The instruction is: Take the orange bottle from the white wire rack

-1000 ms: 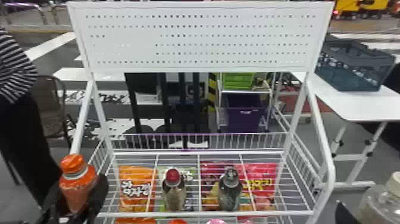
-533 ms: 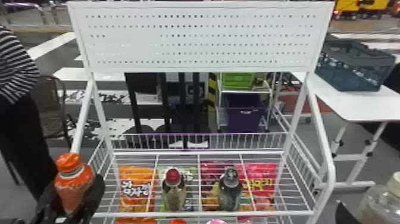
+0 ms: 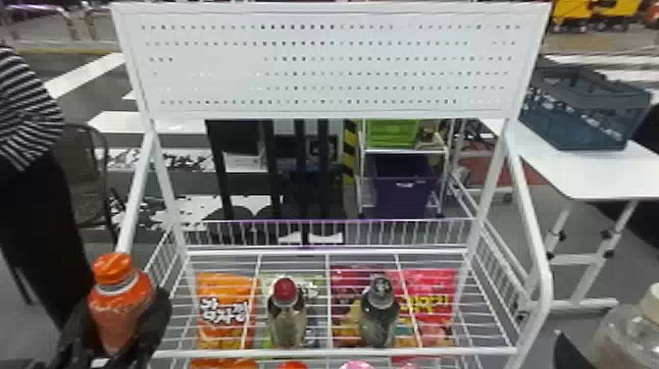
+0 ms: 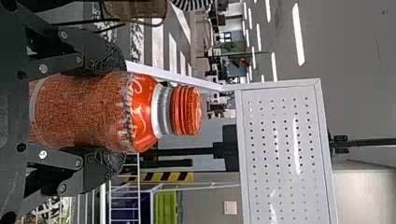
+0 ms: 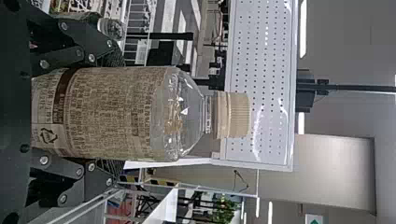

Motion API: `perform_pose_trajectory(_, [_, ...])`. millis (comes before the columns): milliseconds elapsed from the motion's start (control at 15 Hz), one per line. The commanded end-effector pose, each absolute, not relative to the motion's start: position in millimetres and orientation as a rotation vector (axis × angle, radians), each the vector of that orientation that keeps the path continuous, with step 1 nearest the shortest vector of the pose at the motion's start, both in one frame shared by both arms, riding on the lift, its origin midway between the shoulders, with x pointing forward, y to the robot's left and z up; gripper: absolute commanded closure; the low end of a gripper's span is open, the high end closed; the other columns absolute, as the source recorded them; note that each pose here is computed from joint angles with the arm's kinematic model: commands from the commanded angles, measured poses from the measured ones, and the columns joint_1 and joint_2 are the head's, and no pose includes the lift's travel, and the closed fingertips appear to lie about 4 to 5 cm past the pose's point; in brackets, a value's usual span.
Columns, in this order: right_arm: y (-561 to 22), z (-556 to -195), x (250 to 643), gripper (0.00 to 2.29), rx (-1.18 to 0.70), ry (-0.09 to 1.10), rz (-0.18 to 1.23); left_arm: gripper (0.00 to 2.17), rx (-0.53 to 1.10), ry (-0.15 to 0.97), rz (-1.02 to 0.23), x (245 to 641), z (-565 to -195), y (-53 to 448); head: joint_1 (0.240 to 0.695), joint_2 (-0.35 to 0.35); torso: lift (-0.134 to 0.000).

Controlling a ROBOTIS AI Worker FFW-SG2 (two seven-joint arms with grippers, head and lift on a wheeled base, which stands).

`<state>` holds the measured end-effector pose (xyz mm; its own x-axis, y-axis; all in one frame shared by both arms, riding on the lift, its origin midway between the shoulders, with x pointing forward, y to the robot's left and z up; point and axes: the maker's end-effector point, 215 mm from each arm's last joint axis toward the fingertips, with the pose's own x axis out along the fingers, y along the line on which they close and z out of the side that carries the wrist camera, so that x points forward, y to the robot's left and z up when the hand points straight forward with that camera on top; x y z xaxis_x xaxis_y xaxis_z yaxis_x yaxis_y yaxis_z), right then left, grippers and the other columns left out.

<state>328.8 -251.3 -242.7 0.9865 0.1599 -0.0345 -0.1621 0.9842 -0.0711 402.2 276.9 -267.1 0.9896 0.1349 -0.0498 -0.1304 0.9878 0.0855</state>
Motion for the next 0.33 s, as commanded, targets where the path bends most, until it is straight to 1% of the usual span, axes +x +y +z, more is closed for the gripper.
perform_pose_trajectory(0, [-251.3, -242.0, 328.8, 1.17, -0.072, 0.026, 0.161, 1.97, 0.082, 0.053, 0.135, 402.1, -265.4, 276.8, 0.499, 0.000, 0.000])
perform_pose_trajectory(267, [-251.2, -241.0, 328.8, 1.17, -0.071, 0.023, 0.162, 1.97, 0.089, 0.049, 0.138, 401.3, -263.5, 277.2, 0.499, 0.000, 0.000])
